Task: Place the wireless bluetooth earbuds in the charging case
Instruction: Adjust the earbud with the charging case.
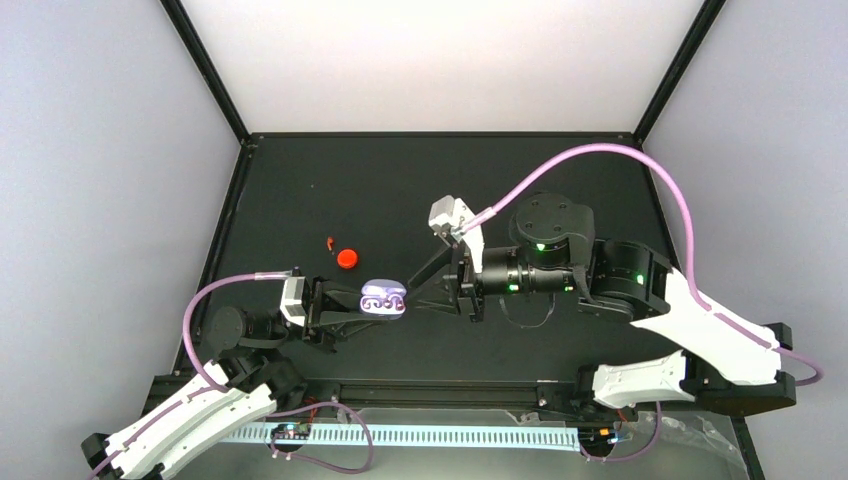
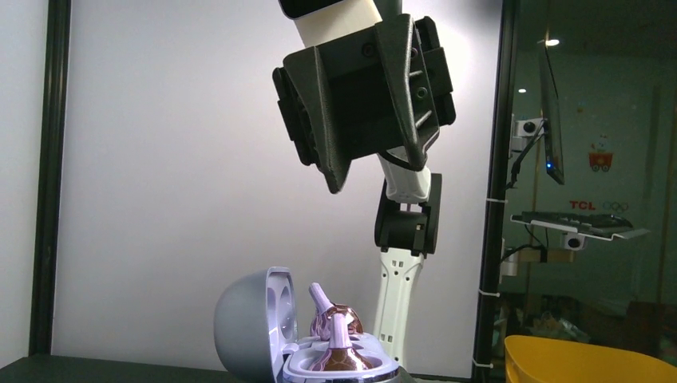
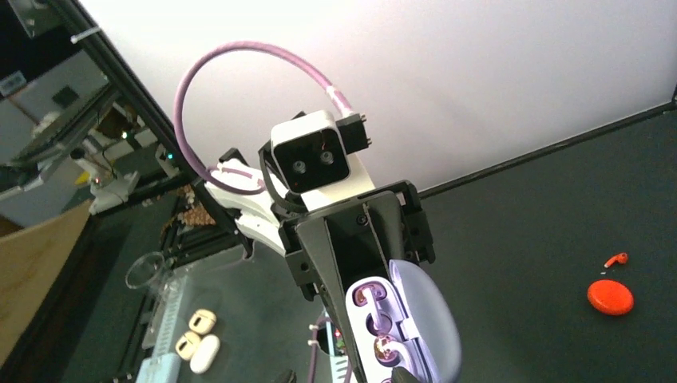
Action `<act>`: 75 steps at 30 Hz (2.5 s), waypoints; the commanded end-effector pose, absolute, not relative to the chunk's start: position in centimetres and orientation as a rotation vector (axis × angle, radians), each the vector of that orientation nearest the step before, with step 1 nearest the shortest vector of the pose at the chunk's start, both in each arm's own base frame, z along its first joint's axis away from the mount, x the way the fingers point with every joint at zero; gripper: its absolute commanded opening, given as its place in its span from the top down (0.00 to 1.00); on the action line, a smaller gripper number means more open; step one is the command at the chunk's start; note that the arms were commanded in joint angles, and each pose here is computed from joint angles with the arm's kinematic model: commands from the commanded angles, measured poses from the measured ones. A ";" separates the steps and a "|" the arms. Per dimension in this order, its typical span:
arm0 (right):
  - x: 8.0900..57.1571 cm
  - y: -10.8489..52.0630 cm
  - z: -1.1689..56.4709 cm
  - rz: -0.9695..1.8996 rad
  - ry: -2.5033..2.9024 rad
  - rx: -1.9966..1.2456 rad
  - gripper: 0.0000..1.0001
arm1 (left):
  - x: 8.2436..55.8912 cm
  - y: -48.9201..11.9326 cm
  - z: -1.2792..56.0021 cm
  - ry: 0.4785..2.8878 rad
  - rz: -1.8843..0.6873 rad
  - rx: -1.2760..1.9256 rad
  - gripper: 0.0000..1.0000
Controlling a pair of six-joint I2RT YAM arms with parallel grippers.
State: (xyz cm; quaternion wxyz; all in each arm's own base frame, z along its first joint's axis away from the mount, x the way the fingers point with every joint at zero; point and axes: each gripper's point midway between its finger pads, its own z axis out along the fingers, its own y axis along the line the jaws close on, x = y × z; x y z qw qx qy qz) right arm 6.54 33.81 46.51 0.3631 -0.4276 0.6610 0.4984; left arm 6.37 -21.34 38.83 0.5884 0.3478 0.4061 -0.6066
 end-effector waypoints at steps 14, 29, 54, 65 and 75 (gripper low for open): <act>7.2 35.3 42.9 1.201 1.836 -1.174 0.75 | 5.9 -21.0 39.7 0.906 -1.426 0.813 0.99; 7.6 36.0 42.8 1.169 1.816 -1.199 0.77 | 5.7 -21.3 39.6 0.904 -1.445 0.837 0.98; 7.9 36.0 41.8 1.120 1.824 -1.225 0.83 | 5.4 -21.3 40.0 0.888 -1.455 0.839 0.99; 7.8 36.2 41.9 1.136 1.815 -1.224 0.84 | 5.4 -21.2 39.9 0.889 -1.455 0.838 0.98; 7.7 36.4 42.0 1.149 1.807 -1.228 0.89 | 5.4 -21.2 39.8 0.890 -1.453 0.840 0.98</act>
